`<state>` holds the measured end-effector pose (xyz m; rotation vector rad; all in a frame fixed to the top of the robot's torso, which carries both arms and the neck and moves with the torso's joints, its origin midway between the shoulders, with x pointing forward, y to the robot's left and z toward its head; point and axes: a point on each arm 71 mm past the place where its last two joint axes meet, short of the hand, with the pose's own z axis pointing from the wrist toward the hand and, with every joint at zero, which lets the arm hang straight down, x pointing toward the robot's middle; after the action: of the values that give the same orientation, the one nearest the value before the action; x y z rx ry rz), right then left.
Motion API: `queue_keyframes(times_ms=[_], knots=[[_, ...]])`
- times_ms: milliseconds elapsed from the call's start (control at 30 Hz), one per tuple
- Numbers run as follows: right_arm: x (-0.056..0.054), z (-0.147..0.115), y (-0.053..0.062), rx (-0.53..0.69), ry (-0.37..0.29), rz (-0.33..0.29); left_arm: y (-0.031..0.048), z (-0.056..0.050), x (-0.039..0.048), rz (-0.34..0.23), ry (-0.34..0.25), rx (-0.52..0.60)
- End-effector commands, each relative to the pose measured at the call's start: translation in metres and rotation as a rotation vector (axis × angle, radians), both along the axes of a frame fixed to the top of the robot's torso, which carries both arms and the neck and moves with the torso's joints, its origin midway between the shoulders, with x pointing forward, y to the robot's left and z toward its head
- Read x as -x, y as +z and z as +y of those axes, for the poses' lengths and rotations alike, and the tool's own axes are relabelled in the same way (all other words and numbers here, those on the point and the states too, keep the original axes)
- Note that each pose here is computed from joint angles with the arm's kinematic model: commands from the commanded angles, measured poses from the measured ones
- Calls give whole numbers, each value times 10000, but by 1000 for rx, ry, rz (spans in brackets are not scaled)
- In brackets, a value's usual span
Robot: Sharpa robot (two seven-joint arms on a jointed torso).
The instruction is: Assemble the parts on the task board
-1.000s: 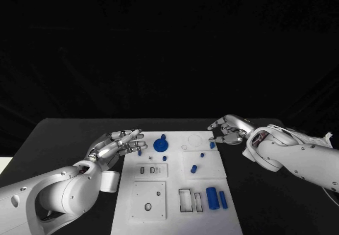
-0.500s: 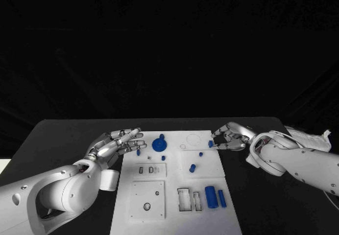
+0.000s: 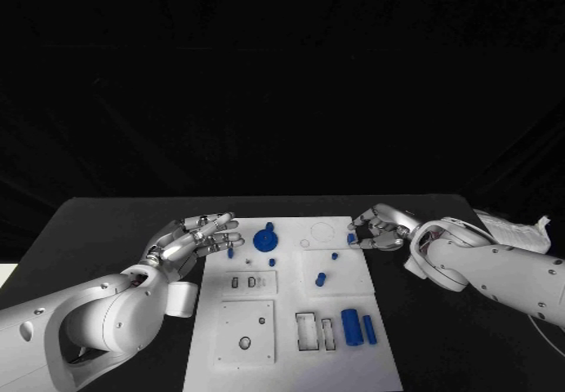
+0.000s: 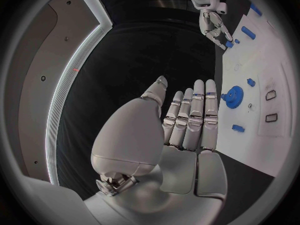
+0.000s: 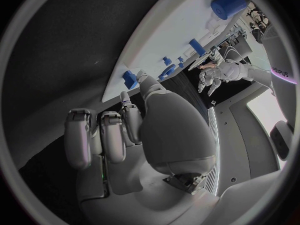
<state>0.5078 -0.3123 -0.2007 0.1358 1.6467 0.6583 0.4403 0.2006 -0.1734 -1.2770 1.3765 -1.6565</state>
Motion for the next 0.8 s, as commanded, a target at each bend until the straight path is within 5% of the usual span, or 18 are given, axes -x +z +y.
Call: queue_keyframes(times_ms=[33,800], knots=[[-2,30,-29,4,20,20,15,-26,6,-11,-22,9],[-24,63,-64,21,33,19,14,-28,8,-8,-23,8]])
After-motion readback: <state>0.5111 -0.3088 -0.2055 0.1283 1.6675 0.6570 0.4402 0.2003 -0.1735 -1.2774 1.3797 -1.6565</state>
